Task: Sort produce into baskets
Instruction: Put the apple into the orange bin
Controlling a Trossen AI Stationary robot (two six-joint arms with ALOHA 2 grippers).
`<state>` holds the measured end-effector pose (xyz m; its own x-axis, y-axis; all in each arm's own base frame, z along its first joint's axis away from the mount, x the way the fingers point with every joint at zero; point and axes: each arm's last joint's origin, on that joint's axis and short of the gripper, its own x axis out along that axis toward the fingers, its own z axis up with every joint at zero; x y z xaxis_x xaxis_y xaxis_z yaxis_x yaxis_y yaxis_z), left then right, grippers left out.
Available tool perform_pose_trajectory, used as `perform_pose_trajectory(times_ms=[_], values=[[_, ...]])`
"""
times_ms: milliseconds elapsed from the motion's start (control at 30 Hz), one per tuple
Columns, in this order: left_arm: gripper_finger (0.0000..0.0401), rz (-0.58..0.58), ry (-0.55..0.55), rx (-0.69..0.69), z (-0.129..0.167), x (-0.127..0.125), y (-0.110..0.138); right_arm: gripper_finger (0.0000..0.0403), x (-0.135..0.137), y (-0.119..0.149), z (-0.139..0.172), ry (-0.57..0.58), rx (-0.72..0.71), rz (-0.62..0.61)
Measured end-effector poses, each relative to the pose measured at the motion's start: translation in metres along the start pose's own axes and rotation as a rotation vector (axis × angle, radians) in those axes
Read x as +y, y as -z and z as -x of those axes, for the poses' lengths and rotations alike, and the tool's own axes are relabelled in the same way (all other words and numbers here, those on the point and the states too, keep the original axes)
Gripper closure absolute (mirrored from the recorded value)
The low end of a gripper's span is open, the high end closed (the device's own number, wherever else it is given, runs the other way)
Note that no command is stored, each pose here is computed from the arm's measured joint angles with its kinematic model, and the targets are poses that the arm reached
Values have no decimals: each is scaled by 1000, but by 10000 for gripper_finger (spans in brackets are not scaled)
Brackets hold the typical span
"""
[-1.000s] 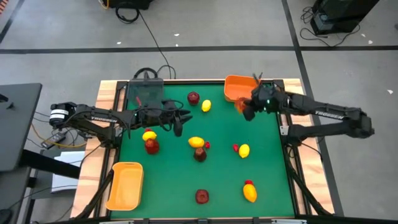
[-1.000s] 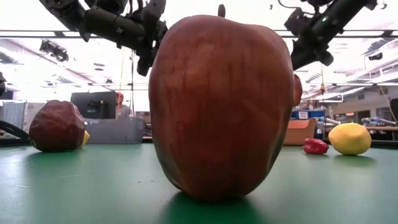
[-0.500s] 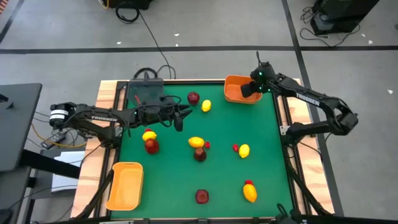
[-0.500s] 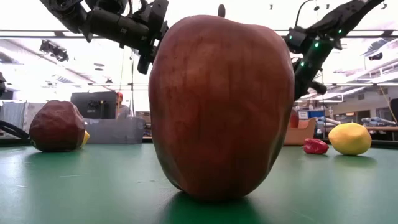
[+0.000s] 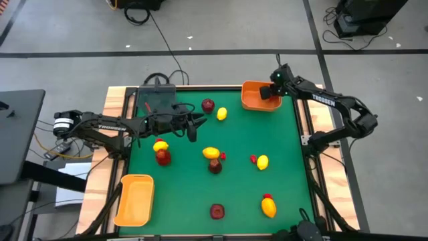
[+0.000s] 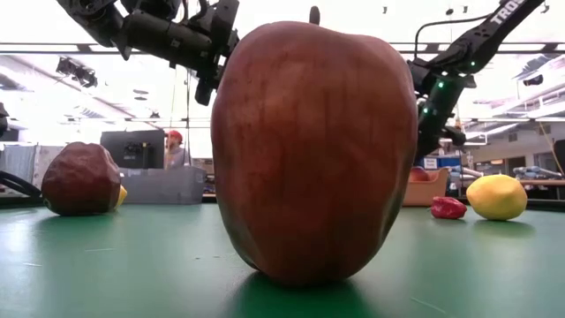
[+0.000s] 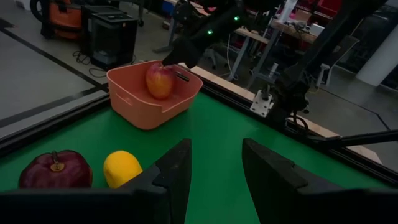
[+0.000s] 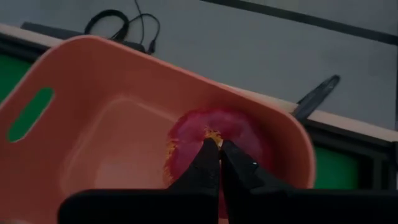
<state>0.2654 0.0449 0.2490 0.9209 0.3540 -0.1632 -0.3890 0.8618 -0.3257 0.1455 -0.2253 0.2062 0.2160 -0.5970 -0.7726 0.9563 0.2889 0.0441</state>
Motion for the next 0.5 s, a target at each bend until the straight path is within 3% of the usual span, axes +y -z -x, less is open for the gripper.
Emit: perform_pose_trajectory(times_ms=[200,367,500], values=[[253,1,0,0,0,0,0,328,0,2,1,-11,26,-31],[253,42,-7,7,0,1,1,267,1,-2,17,-35,-34,-38],[253,129,-96,33,-1,11,3,242,6,-7,43,-111,-135,-56]])
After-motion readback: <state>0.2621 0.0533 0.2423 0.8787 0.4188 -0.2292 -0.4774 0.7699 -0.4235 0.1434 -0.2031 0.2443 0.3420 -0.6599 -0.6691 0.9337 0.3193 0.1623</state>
